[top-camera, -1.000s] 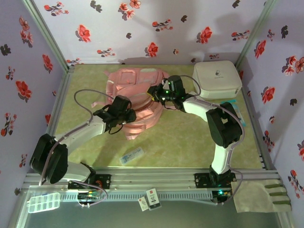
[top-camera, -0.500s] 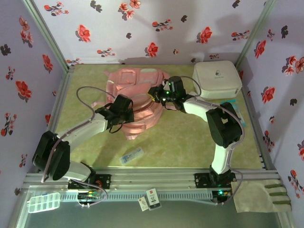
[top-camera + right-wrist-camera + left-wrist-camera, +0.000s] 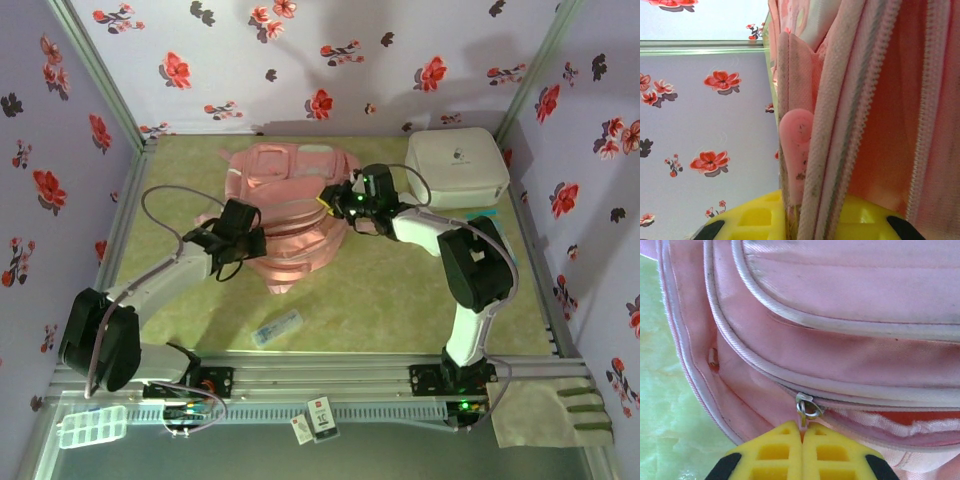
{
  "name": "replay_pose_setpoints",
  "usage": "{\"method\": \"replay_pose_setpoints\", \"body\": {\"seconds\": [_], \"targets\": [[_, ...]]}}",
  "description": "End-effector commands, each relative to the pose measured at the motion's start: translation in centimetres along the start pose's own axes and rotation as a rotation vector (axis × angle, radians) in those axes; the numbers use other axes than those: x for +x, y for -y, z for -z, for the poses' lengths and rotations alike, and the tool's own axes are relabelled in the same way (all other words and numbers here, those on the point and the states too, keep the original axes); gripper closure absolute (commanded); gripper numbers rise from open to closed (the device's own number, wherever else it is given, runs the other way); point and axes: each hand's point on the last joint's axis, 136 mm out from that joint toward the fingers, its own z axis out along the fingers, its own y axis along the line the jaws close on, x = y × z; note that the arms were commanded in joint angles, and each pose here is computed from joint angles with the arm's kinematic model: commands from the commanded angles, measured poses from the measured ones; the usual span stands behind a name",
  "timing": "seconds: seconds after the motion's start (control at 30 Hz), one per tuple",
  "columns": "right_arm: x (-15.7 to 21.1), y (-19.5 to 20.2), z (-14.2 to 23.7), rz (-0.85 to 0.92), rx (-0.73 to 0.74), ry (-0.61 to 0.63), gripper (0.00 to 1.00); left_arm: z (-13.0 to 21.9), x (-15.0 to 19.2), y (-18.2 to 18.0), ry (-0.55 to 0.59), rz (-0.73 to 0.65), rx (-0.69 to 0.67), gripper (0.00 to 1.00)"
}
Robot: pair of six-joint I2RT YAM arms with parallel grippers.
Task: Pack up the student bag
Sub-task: Unzip the student bag at the top-center of the table.
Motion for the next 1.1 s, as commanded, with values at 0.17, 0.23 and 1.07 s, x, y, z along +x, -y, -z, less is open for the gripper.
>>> {"method": "replay_pose_setpoints", "body": {"seconds": [0.17,0.23,1.07], "targets": [[-2.3,-2.6,2.4,-0.017,-0.116,0.104,0.61,1.7,-1.4,4.2,0.035,-0.109,0.139,1.0],[-1.3,-2.1,2.7,-0.039,-0.111,0.084,0.52,2.0,-1.4,6.3,0.03,-0.139,0.186,1.0],[0.4,-2.3,3.7,-0.045,-0.074,0.112,0.94,0.9,0.7,6.6,-0.023,-0.371,0.12,1.0]]}}
